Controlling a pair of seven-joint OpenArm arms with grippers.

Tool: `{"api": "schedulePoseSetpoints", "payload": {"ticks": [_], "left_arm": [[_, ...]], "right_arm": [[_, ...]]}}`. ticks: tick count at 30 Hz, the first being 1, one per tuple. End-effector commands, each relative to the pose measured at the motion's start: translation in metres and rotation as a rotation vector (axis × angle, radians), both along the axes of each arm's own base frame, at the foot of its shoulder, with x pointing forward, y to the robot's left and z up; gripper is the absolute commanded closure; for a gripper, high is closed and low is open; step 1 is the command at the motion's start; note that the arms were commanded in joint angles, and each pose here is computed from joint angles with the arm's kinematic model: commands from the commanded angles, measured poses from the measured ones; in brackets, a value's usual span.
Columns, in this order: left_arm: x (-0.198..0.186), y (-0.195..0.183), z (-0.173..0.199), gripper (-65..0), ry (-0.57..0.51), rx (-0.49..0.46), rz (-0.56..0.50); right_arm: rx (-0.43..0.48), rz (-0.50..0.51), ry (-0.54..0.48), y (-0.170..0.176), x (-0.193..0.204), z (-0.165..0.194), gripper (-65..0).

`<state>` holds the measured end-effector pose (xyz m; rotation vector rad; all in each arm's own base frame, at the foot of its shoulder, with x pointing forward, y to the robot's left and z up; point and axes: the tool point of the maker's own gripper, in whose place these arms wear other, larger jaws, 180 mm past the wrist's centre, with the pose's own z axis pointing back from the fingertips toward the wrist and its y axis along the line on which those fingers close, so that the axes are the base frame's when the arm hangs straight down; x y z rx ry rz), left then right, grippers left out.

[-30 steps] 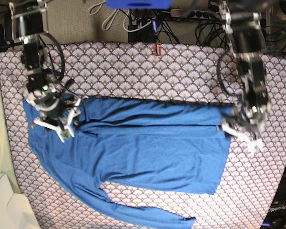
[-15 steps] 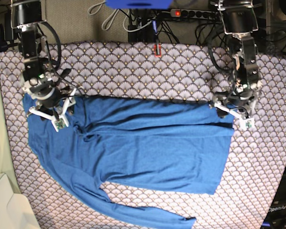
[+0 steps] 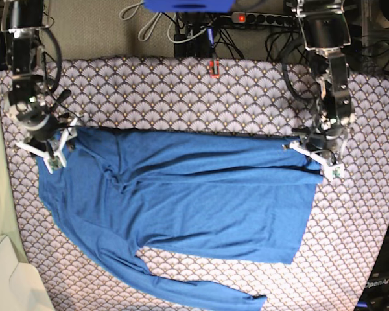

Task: Fold the T-shirt properly
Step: 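Regrasp the shirt corners with both grippers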

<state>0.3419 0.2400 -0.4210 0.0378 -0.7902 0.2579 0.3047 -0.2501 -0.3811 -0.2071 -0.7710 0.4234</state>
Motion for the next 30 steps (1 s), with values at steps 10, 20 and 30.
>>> {"api": "schedulePoseSetpoints", "payload": {"ticks": [10, 20, 30], "left_arm": [[0.017, 0.011, 0.021, -0.2, -0.057, 0.037, 0.008], [0.017, 0.011, 0.021, -0.2, -0.056, 0.039, 0.008], [0.017, 0.012, 0.022, -0.2, -0.057, 0.042, 0.008]], "right_arm": [[-0.021, 0.015, 0.003, -0.014, -0.014, 0.001, -29.3], [0.011, 0.003, 0.019, -0.018, -0.01, -0.016, -29.3], [0.014, -0.027, 0.058, -0.039, -0.014, -0.036, -29.3]]}}
